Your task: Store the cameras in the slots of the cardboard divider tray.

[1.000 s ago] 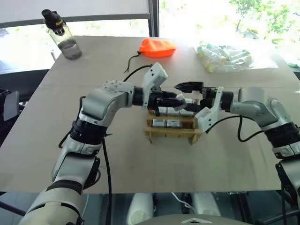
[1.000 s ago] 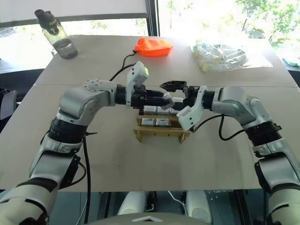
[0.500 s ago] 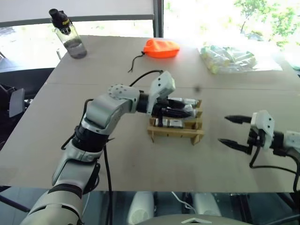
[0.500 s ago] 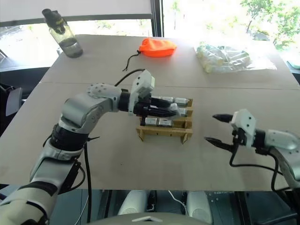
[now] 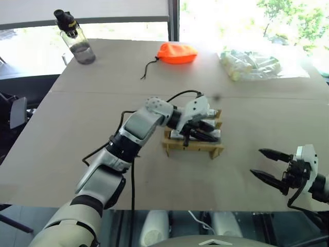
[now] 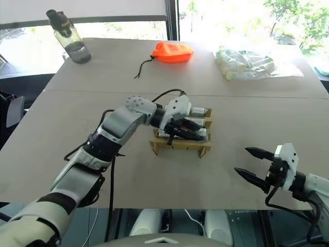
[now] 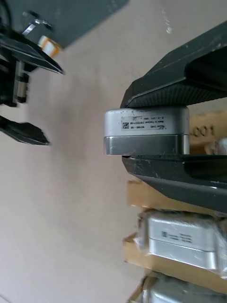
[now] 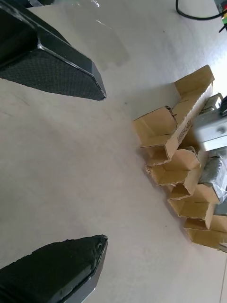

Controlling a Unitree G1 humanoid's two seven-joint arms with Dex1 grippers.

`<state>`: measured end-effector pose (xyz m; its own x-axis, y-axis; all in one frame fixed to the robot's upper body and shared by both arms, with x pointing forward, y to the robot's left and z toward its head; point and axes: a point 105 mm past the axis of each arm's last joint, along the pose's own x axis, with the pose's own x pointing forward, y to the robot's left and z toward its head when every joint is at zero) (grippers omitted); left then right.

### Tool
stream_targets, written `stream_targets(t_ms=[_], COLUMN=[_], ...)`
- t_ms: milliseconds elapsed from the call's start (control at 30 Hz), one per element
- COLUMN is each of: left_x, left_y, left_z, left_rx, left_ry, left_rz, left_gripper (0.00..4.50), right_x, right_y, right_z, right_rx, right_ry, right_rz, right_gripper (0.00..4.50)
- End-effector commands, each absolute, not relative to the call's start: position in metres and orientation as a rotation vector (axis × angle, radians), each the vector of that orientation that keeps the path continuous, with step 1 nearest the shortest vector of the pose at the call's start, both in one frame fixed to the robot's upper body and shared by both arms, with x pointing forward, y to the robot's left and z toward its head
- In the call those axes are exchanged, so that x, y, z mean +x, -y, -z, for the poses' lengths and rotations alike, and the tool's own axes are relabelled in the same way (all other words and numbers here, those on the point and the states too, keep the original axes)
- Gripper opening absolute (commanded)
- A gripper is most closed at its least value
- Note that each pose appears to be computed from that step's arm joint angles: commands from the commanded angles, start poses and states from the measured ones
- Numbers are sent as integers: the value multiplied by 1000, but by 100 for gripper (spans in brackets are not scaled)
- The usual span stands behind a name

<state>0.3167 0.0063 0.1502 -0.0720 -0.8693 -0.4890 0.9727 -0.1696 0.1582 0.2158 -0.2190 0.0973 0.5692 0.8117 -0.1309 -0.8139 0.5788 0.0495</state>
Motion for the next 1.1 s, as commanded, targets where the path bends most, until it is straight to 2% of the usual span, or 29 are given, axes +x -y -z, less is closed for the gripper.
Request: stream_targets(t_ms=[33, 167, 333, 467, 533, 600, 667, 733, 867, 967, 1033, 1100], left_x=[319, 327, 327, 325, 323, 320, 318, 313, 300, 293, 300, 305], left_y=[-5, -8, -8, -4, 0, 2, 2, 2, -11, -27, -47, -80], left_z=[-156, -150, -139, -137, -140, -145, -149, -157, -178, -212, -231, -218], left_rx=[638, 694, 710, 682, 655, 624, 608, 548, 467, 370, 215, 186], left_ry=[-215, -235, -320, -323, -304, -293, -280, -261, -203, 17, 113, 68], left_rz=[1664, 1610, 1593, 1587, 1592, 1602, 1599, 1592, 1566, 1512, 1395, 1279], left_gripper=[73, 73, 73, 73, 181, 263, 377, 446, 446, 446, 446, 446], right_x=[215, 216, 219, 222, 222, 222, 223, 223, 225, 226, 228, 228], right_y=[226, 227, 225, 224, 223, 221, 220, 218, 217, 217, 216, 216], right_z=[-105, -104, -106, -109, -110, -111, -111, -112, -113, -110, -107, -105], right_rx=[-44, -39, -38, -40, -38, -35, -33, -32, -34, -38, -36, -34], right_ry=[-96, -83, -69, -56, -50, -43, -37, -32, -28, -35, -42, -50], right_rz=[-938, -926, -923, -925, -928, -935, -942, -949, -955, -966, -974, -989], right_gripper=[450, 450, 450, 450, 450, 450, 450, 450, 450, 450, 450, 450])
